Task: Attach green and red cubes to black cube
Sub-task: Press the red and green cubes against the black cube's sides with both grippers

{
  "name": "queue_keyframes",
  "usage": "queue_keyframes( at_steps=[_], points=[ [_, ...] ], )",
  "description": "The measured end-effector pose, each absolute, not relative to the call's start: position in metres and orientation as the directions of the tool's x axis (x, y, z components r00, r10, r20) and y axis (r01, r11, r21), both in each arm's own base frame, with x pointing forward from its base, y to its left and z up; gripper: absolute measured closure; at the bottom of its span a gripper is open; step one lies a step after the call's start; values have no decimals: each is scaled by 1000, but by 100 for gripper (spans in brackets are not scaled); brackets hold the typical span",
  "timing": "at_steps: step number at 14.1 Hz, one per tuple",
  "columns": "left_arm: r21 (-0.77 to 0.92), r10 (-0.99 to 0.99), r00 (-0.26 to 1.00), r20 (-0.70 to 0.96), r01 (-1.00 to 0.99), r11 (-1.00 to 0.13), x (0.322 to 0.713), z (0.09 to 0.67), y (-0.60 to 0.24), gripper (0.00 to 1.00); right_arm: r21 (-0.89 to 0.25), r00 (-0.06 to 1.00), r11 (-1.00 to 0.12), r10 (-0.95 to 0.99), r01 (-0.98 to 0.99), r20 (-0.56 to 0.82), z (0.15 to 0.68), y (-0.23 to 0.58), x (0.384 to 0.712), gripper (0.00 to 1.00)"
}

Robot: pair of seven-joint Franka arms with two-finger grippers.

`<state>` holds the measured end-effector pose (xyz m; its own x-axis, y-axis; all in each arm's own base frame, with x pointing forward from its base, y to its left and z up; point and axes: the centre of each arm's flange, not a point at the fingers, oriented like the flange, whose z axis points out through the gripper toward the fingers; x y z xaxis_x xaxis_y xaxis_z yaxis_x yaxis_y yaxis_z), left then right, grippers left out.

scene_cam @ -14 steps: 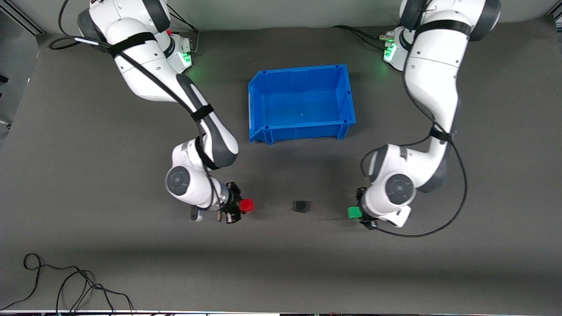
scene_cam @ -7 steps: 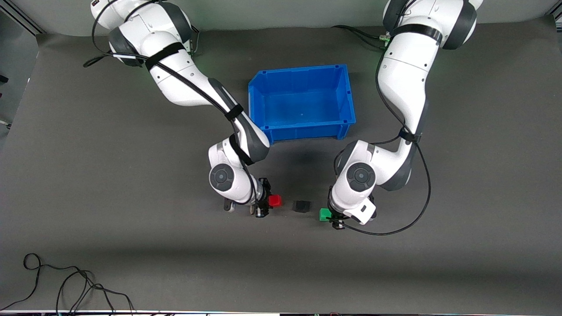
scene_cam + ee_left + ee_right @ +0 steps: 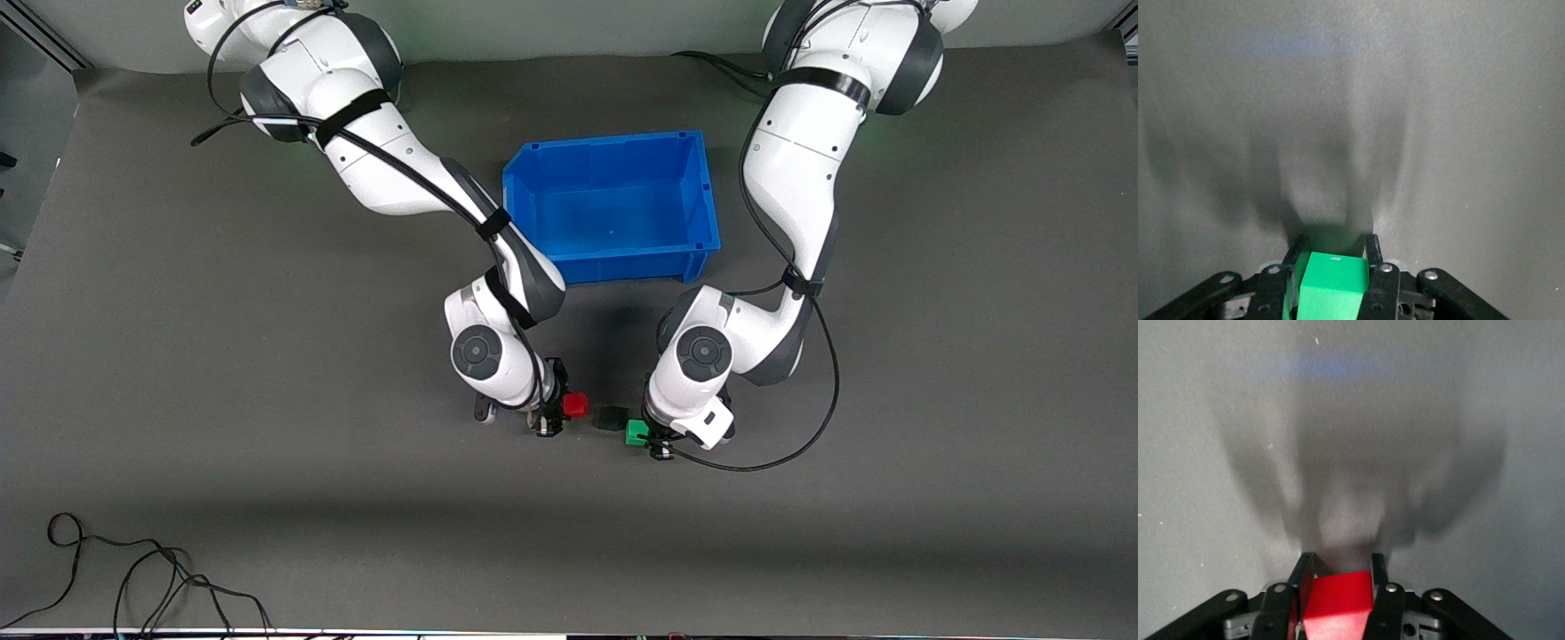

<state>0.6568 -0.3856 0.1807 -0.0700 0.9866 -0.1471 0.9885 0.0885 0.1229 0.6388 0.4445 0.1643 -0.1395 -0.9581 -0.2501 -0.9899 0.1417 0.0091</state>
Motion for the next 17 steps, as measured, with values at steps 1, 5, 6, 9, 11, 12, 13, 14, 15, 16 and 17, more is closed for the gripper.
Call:
queue_keyframes(
  at_steps=[1, 5, 6, 9, 11, 12, 13, 14, 15, 16, 17],
  points=[
    [118, 987, -67, -149, 989, 85, 655, 180, -388, 61, 7, -151, 155, -955, -988, -255, 164, 447, 640, 61],
    [48, 991, -64, -115, 996, 70, 652, 186, -393, 61, -6, -173, 182, -946, -983, -273, 163, 458, 641, 61],
    [38, 992, -62, -111, 997, 67, 652, 190, -394, 61, -7, -174, 183, -945, -983, -275, 163, 461, 640, 61],
    [36, 992, -62, -108, 997, 66, 654, 194, -394, 61, -15, -177, 189, -944, -982, -279, 163, 464, 639, 61],
    [34, 992, -62, -107, 997, 66, 654, 194, -394, 61, -20, -178, 191, -943, -981, -282, 163, 463, 640, 61],
    [32, 992, -62, -106, 997, 66, 654, 194, -394, 61, -21, -178, 192, -943, -981, -282, 163, 463, 640, 61],
    [30, 993, -62, -105, 997, 65, 653, 193, -394, 61, -22, -178, 192, -942, -981, -284, 163, 463, 640, 61],
    [29, 993, -61, -103, 997, 65, 653, 193, -393, 61, -27, -178, 194, -941, -981, -286, 162, 463, 640, 61],
    [29, 993, -62, -102, 997, 65, 653, 193, -393, 61, -34, -178, 196, -940, -980, -290, 162, 463, 641, 61],
    [29, 993, -62, -100, 997, 65, 654, 193, -392, 61, -41, -176, 197, -939, -980, -294, 162, 464, 641, 61],
    [30, 993, -62, -97, 997, 65, 654, 193, -391, 61, -52, -171, 194, -940, -980, -296, 162, 466, 641, 61]
  ],
)
